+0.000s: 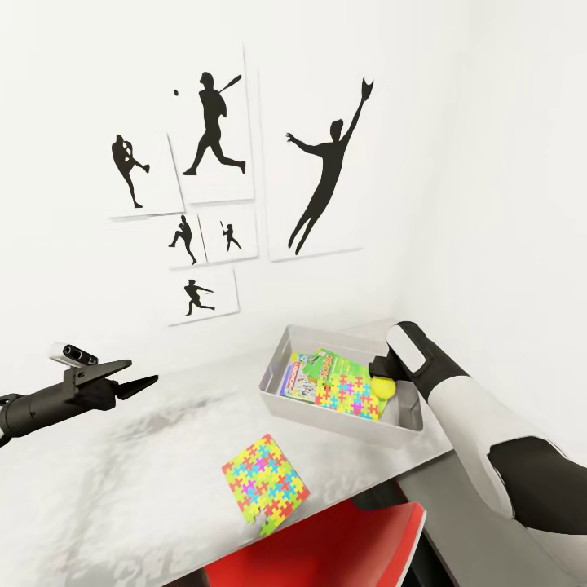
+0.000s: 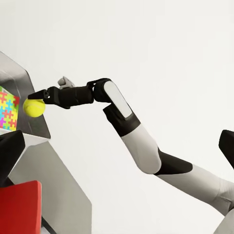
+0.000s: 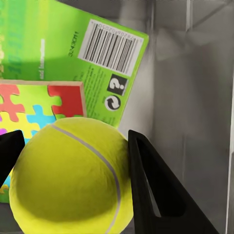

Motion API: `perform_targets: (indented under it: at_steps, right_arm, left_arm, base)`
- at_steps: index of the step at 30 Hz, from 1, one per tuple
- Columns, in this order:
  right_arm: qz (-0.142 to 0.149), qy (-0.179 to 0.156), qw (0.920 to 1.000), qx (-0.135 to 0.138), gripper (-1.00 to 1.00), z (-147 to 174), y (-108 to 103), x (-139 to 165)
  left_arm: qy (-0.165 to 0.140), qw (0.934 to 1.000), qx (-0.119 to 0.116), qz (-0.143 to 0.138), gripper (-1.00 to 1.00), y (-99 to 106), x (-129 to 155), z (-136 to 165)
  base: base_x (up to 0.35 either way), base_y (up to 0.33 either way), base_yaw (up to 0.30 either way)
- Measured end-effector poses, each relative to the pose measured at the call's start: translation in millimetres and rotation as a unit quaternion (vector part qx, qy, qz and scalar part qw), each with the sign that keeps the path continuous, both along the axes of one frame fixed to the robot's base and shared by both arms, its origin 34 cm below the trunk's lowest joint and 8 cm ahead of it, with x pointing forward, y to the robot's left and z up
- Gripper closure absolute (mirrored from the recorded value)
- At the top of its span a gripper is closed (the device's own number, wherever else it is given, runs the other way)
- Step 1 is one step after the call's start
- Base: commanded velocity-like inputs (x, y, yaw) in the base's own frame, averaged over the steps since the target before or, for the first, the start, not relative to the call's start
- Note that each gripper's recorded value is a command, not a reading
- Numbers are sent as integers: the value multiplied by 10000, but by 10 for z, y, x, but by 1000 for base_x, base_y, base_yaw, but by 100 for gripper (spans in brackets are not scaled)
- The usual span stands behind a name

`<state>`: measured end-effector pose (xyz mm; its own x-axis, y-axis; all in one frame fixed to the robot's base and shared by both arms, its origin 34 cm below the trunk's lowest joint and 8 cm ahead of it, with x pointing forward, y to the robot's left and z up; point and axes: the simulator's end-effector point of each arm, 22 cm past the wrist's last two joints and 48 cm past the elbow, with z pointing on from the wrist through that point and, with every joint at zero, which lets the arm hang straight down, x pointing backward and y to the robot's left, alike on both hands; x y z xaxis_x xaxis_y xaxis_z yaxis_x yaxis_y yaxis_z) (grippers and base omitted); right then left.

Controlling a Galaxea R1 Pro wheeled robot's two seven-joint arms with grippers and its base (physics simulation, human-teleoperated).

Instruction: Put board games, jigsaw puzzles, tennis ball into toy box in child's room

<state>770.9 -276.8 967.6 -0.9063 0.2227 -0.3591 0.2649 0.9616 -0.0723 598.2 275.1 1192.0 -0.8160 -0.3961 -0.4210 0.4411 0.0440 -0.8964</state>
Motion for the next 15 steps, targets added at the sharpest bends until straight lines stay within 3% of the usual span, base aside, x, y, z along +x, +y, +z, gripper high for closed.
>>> perform_targets:
  at_steps: [8,15]
  right_arm:
    - [19,-2,10000,-1,100,11,6,3]
    - [139,-112,9998,17,100,150,41,68]
  left_arm:
    - [1,10000,6,0,-100,0,0,-3]
    - [1,10000,7,0,-100,0,1,-4]
  base:
    - [-2,0,0]
    - [-103,0,0]
